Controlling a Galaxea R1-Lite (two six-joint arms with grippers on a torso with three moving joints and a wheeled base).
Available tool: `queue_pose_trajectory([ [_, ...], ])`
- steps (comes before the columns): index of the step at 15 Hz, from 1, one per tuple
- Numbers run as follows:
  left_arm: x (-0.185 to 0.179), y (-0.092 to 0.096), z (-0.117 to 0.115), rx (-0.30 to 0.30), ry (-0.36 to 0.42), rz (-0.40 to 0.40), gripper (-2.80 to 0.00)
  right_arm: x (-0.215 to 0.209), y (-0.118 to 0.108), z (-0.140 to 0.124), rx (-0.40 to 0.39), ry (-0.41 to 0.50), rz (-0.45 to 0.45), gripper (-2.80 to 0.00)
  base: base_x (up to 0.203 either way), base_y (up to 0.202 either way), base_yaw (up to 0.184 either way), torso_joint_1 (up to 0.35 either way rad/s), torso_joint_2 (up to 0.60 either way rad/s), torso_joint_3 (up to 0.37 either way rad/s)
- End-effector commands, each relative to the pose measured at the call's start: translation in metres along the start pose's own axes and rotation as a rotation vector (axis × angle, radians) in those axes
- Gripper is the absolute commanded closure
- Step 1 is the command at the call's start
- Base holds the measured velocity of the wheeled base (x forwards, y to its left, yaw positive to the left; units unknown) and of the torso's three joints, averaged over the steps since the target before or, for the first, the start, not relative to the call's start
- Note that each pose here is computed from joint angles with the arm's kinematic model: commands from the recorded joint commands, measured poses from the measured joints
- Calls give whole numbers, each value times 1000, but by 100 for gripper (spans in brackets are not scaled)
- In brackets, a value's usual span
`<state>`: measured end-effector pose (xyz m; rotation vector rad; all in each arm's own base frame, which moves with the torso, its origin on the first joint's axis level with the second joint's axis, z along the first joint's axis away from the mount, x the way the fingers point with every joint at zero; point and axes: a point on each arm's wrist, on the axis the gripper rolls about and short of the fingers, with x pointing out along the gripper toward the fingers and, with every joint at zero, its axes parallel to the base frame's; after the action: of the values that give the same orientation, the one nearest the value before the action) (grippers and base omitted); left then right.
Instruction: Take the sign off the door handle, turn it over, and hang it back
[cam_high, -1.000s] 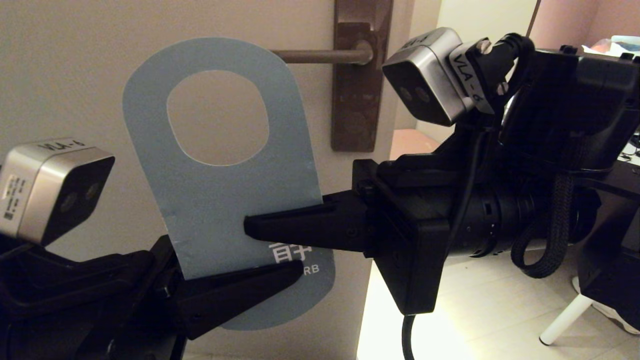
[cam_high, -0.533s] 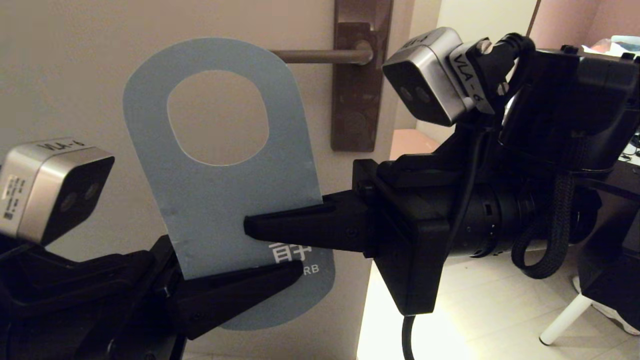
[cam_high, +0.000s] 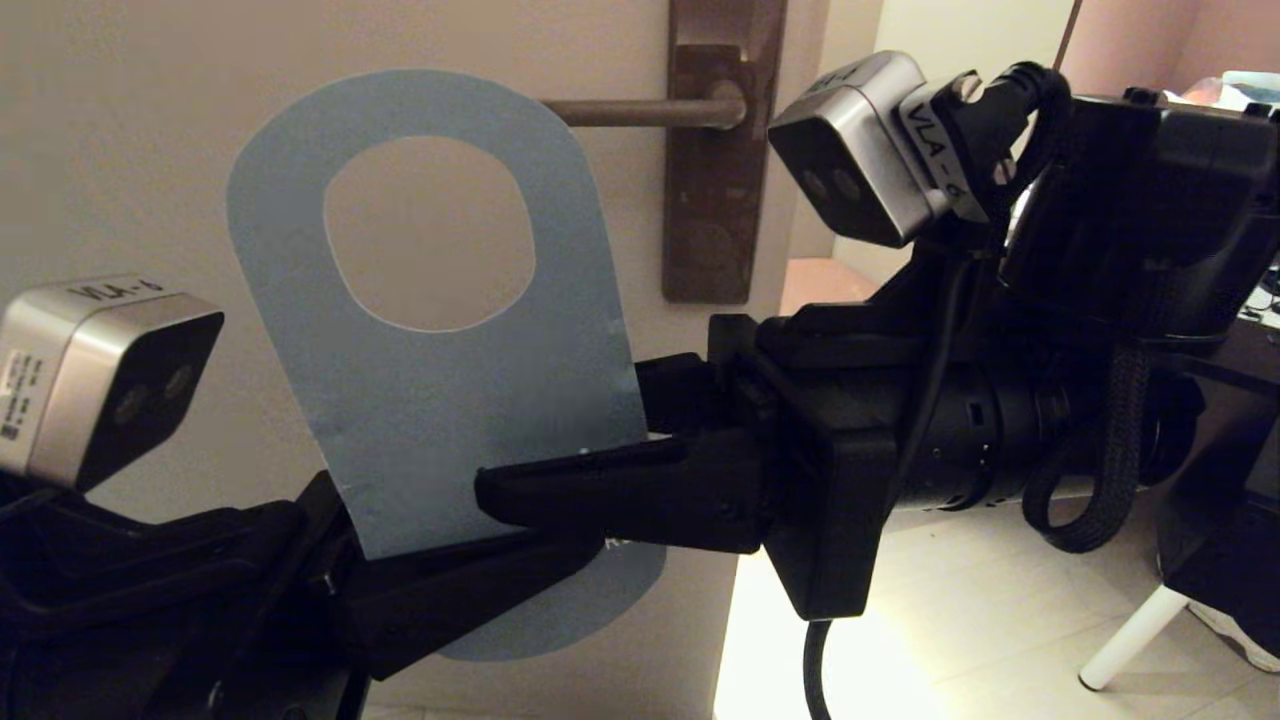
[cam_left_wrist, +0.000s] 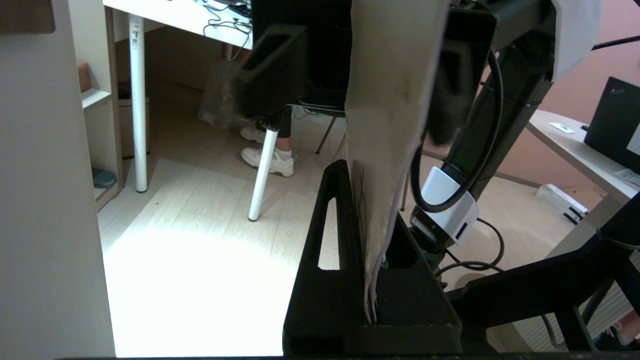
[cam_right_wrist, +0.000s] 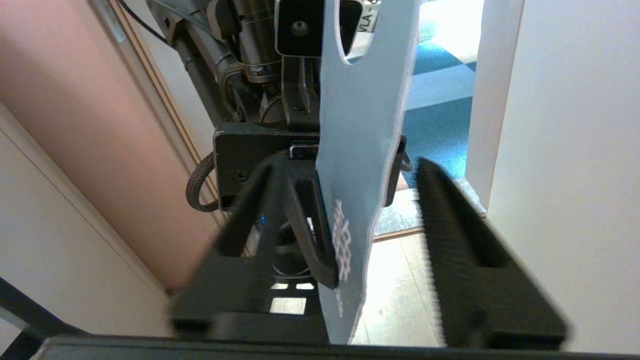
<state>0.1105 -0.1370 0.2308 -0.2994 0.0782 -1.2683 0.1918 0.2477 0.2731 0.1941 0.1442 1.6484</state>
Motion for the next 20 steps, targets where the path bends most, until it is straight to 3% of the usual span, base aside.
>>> queue_pose_trajectory([
  [1, 0, 0, 0, 0, -3, -3, 0, 0, 0, 1, -2, -2, 4, -280, 0, 0, 0, 0, 0, 0],
  [6, 0, 0, 0, -1, -5, 3, 0, -6, 3, 2, -6, -19, -48, -280, 0, 0, 0, 0, 0, 0],
  [13, -1, 2, 0, -3, -5, 9, 0, -52, 16, 2, -13, -52, -185, -280, 0, 0, 0, 0, 0, 0],
  [18, 0, 2, 0, -3, -2, 10, 0, -67, 30, -7, -5, -47, -209, -280, 0, 0, 0, 0, 0, 0],
  [19, 0, 2, 0, -3, -3, 12, 0, -67, 30, -7, -8, -45, -208, 0, 0, 0, 0, 0, 0, 0],
  [20, -1, 2, -1, -2, -2, 12, 0, -67, 30, -8, -11, -42, -211, 0, 0, 0, 0, 0, 0, 0],
])
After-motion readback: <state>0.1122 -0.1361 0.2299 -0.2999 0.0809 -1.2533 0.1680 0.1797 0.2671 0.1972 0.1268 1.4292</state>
